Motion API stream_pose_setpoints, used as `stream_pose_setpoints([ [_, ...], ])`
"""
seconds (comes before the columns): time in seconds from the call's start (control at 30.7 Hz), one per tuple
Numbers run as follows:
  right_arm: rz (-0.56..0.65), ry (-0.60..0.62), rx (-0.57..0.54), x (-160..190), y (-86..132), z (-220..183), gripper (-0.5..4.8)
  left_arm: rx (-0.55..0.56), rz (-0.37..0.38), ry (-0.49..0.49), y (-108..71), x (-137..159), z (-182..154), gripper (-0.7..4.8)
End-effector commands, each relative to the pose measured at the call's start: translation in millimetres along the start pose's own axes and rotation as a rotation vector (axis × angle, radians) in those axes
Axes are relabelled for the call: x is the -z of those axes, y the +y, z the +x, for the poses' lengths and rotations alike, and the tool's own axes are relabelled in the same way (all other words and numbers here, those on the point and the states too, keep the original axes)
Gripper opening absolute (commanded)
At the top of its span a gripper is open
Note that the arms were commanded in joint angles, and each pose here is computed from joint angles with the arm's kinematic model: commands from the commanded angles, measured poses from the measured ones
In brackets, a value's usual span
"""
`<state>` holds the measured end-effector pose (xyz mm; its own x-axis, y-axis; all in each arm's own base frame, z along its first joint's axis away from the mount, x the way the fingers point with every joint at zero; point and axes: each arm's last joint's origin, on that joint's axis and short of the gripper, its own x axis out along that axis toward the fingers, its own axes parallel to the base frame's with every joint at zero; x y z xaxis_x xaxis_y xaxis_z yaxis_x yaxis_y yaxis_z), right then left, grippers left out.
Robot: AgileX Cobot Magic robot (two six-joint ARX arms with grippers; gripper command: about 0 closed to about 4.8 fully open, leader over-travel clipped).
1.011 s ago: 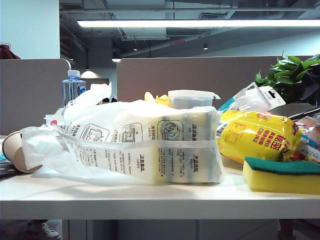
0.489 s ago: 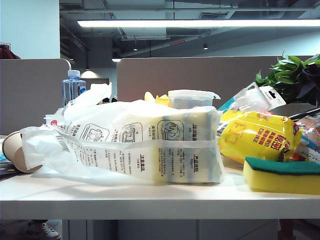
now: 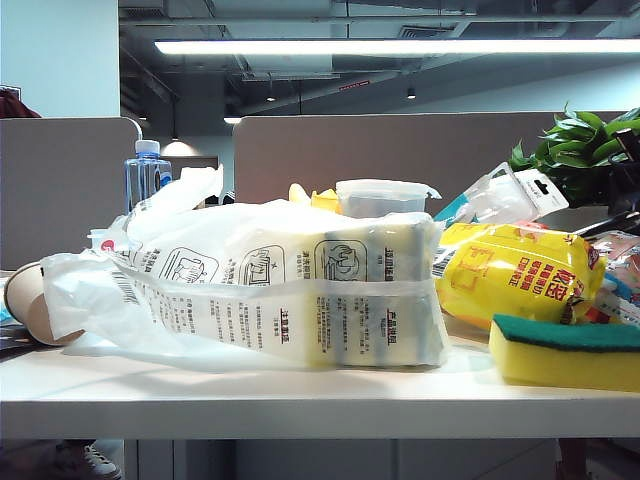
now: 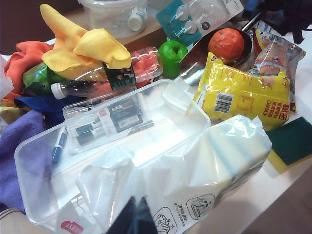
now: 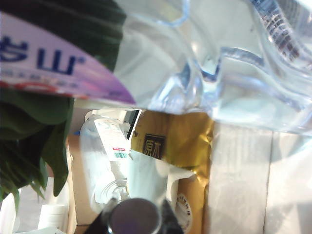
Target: Pick up the metal ice scoop from the table and place it inside the transparent plastic box.
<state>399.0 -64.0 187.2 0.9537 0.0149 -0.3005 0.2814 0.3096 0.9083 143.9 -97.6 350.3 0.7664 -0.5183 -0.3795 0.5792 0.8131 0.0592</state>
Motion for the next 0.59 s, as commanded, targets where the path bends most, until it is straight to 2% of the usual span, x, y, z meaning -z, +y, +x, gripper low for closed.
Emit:
stream_pose_setpoints([
  [0.03,-0.009,-0.009,-0.028,-1,5,0,0.68,0.001,0.004,-0.02,0.1,-3,-1,-0.05],
  [0.16,-0.011,-0.007,-0.035,-1,5,0,-0.01,0.001,0.004,-0.02,0.1,-3,-1,-0.05],
  [0.42,-0.038,0.0,-0.109,-2,12,-1,-0.02,0.001,0.004,-0.02,0.1,-3,-1,-0.05],
  [0.59,-0.164,-0.029,-0.125,-4,27,-12,-0.03,0.001,0.004,-0.019,0.1,-2,-1,-0.05],
])
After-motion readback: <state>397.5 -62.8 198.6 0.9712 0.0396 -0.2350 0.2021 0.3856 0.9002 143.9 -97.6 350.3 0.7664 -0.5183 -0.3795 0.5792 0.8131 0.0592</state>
